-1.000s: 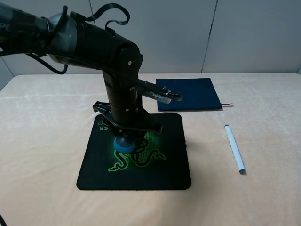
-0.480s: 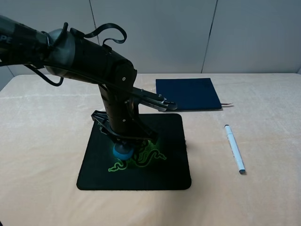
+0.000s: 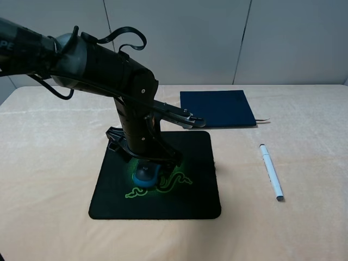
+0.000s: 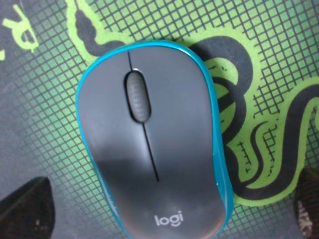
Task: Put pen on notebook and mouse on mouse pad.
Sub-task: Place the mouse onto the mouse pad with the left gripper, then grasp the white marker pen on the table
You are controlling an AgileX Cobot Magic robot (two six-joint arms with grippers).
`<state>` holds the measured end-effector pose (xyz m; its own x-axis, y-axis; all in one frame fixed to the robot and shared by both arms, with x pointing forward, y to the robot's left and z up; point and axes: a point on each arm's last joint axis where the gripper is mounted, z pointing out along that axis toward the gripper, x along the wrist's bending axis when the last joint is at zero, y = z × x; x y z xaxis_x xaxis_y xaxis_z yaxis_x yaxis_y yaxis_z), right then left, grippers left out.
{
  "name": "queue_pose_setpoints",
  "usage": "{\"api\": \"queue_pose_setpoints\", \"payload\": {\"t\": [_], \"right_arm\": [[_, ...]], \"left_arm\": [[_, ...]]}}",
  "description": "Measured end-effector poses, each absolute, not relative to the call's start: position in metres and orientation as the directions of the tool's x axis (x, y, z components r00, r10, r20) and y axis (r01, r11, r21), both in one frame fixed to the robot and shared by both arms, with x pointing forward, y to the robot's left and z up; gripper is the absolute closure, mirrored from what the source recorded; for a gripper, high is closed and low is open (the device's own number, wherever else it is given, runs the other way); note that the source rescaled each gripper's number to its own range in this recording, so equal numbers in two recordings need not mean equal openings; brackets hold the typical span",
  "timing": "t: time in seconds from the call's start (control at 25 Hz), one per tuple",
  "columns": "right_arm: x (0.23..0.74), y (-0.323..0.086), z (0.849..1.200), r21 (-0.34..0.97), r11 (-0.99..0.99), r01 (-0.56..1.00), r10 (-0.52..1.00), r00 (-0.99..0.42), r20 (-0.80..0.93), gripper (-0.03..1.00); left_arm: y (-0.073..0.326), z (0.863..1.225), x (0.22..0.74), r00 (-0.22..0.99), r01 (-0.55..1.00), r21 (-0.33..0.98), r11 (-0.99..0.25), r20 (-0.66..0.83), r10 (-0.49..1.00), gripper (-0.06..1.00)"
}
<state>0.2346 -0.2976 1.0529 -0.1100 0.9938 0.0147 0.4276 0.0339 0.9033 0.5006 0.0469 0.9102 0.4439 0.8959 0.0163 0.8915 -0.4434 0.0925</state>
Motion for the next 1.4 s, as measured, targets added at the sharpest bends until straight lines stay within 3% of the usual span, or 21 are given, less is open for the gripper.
{"api": "queue_pose_setpoints", "payload": {"t": [0.32,0.88,1.12,1.4], "right_arm": [[0.235,-0.298,1.053,0.903,0.034,0.428,0.994,-0.110,0.015,-0.03],[0.235,-0.298,1.053,0.903,0.034,0.428,0.994,-0.110,0.015,-0.03],[0.235,-0.298,1.053,0.903,0.034,0.428,0.994,-0.110,0.015,-0.03],[0.235,-0.298,1.053,0.903,0.034,0.428,0.994,-0.110,0.015,-0.03]], "left_arm": [[0.051,0.917,0.497,0.446,0.893,0.061,-0.447,0.028,0.895,-0.05],[0.088,1.020,0.463,0.438,0.895,0.068,-0.441,0.054,0.897,-0.05],[0.115,1.072,0.436,0.469,0.873,0.128,-0.470,0.042,0.882,-0.05],[0.151,1.116,0.400,0.502,0.827,0.291,-0.481,0.004,0.865,-0.05]]}}
